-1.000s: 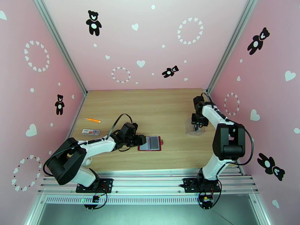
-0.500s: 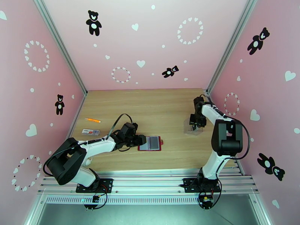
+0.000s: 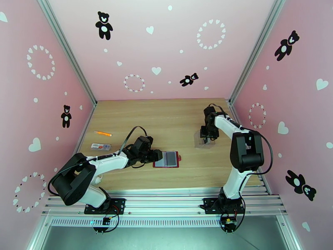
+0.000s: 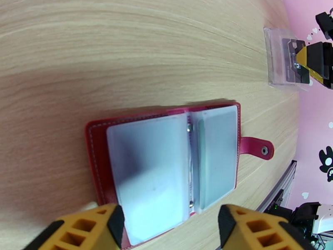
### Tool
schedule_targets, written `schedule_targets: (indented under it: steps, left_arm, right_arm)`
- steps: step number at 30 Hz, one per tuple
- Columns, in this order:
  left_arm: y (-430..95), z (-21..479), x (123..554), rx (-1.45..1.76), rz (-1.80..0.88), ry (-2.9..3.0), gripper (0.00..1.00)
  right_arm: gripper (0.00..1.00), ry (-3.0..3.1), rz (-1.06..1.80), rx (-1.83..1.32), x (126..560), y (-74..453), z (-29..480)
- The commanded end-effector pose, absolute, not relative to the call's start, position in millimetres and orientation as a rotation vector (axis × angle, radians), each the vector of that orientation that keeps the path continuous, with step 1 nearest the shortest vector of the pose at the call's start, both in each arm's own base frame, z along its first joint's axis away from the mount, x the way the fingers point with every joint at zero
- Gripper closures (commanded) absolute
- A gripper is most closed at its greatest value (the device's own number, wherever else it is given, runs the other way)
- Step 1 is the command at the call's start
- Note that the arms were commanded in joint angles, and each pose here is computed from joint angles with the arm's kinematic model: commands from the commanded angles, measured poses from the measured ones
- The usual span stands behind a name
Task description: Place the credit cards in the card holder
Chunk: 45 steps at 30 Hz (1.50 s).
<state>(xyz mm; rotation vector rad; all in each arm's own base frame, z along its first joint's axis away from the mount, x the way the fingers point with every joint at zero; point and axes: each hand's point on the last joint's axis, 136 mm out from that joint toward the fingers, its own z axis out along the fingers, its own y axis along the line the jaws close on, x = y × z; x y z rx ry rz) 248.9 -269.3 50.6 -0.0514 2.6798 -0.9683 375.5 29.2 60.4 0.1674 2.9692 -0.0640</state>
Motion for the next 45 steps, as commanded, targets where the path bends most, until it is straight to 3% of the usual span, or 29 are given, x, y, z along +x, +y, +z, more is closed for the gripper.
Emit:
schedule_targets:
  steps: [1,11,20,32,45]
  left_arm:
    - [-273.3,54.7,252.6,-0.035,-1.001,2.662,0.35]
    - [-274.2,52.5,253.2,-0.033,-1.000,2.666,0.35]
    - [-274.2,54.1,253.4,-0.032,-1.001,2.666,0.36]
    - [-275.4,55.9,254.5,-0.025,-1.004,2.661,0.36]
    - [-276.1,52.8,254.2,-0.028,-1.007,2.666,0.36]
  right_arm:
    - [0.47,2.945,-0.088,0.156,378.1,26.8,70.7]
    - [0.51,2.960,-0.253,0.174,373.3,8.2,67.0]
    - [0.57,2.956,-0.236,0.180,374.5,10.2,70.1]
    - [0.50,2.843,-0.208,0.235,370.5,2.6,110.3]
    - [0.51,2.943,-0.146,0.227,367.1,8.8,79.8]
